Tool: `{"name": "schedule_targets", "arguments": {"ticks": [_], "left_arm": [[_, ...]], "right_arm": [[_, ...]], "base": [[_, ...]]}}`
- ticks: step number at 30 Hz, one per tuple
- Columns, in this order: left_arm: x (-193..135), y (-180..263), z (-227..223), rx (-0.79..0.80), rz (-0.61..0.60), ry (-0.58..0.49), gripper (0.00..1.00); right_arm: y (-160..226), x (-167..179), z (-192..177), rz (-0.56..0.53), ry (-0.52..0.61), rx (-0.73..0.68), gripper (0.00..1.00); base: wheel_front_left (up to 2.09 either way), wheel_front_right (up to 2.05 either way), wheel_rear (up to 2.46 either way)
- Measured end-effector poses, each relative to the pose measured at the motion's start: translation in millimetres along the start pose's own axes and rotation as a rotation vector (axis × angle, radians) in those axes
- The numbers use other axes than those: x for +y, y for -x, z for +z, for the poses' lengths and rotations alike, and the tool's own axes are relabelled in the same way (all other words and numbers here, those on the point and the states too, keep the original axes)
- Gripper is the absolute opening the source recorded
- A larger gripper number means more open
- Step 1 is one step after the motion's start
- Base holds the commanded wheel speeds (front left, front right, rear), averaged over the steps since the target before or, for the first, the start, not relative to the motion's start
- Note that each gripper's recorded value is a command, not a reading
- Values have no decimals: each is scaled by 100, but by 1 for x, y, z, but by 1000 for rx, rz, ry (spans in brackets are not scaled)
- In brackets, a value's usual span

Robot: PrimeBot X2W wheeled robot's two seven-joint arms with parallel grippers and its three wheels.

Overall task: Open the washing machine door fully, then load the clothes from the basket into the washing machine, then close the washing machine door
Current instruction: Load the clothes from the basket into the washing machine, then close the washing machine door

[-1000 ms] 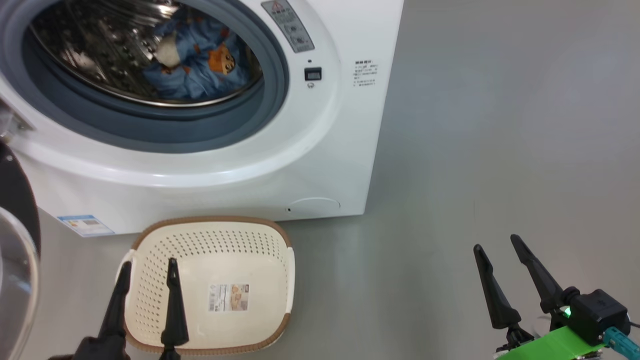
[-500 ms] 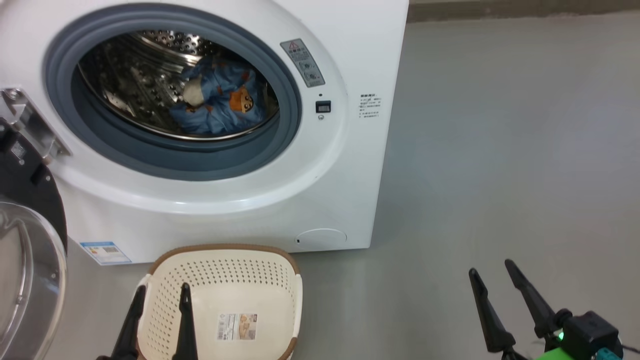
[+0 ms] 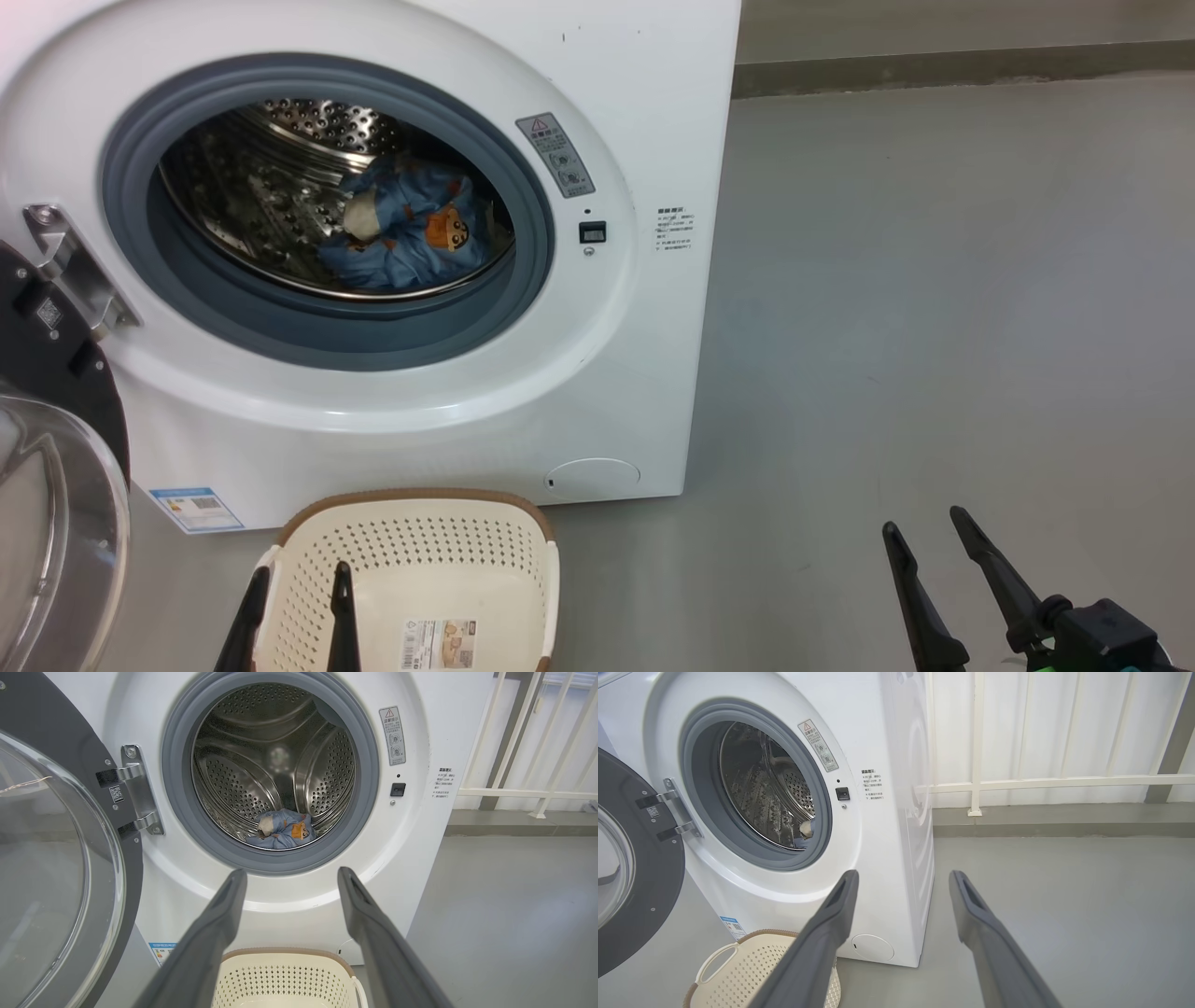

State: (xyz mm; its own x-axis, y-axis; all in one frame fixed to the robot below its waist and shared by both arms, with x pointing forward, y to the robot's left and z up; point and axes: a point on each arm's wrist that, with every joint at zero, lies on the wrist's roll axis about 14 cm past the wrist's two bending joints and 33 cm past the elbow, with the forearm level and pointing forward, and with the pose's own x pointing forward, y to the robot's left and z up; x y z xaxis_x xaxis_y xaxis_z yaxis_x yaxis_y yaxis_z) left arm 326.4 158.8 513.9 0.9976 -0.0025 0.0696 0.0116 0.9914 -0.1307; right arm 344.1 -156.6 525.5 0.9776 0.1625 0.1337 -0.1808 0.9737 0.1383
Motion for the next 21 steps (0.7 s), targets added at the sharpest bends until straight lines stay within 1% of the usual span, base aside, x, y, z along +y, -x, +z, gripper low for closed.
{"name": "schedule_targets", "arguments": {"ticks": [7, 21], "left_arm": [[0, 0, 0, 0, 0, -3, 100], [0, 1, 2, -6, 6, 2, 100]], "right_arm": [[6, -4, -4, -18, 2, 17, 100], [5, -2, 1, -15, 0, 3, 100]], "base": [[0, 0, 0], [0, 0, 0]]}}
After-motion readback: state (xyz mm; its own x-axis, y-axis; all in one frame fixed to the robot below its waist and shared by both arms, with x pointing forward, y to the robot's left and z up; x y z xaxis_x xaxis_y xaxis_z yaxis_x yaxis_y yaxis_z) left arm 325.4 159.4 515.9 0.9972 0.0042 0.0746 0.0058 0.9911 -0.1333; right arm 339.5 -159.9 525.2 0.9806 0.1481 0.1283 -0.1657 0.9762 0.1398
